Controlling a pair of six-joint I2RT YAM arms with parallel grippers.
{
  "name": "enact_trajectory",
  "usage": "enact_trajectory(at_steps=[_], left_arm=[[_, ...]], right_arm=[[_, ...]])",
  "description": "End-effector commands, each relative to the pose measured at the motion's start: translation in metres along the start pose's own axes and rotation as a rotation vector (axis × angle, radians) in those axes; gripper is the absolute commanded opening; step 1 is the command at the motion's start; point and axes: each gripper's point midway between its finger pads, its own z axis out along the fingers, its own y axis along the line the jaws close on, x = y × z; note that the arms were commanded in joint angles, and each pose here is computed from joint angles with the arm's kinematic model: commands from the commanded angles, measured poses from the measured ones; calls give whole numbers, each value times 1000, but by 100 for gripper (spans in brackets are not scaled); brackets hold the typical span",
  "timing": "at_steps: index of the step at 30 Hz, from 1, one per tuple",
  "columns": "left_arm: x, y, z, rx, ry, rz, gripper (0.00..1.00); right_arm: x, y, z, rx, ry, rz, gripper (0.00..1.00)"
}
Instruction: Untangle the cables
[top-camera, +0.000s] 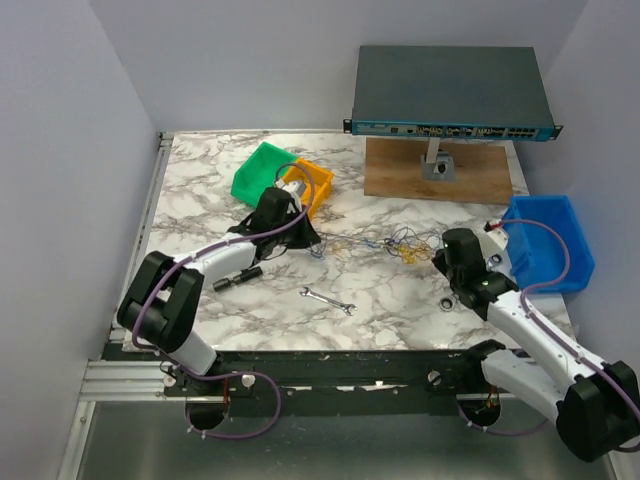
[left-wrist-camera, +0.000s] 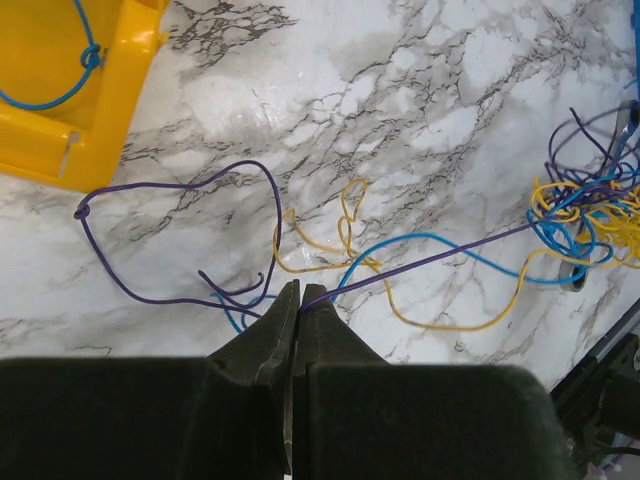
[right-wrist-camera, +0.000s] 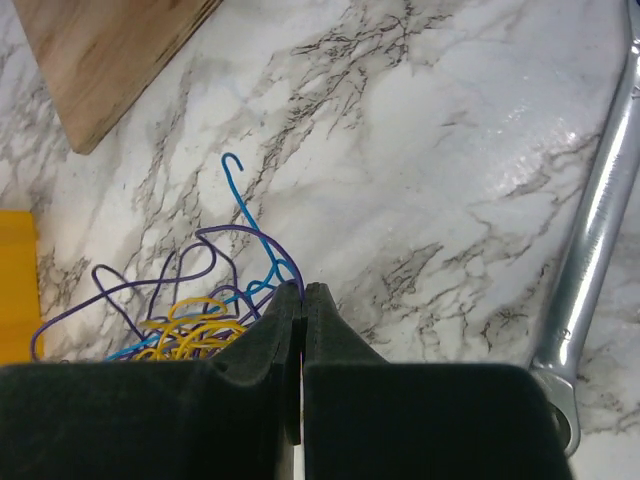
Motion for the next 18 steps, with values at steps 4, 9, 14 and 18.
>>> enact_trajectory(at_steps=[4,9,14,18], left_arm=[[-25,15,-22,-22,-116,-16,0],[-17,-40,-19,65,-106,194,46],[-7,-73,-21,127,-123,308,71],[15,-110,-17,247,-85,394,73]], right_arm=[[15,20,-21,-222,88,-74,1],[59,74,-48,-569,337,-162,1],[74,80,-44,-581,417,-160,1],[74,67,-34,-513,383,-141,1]])
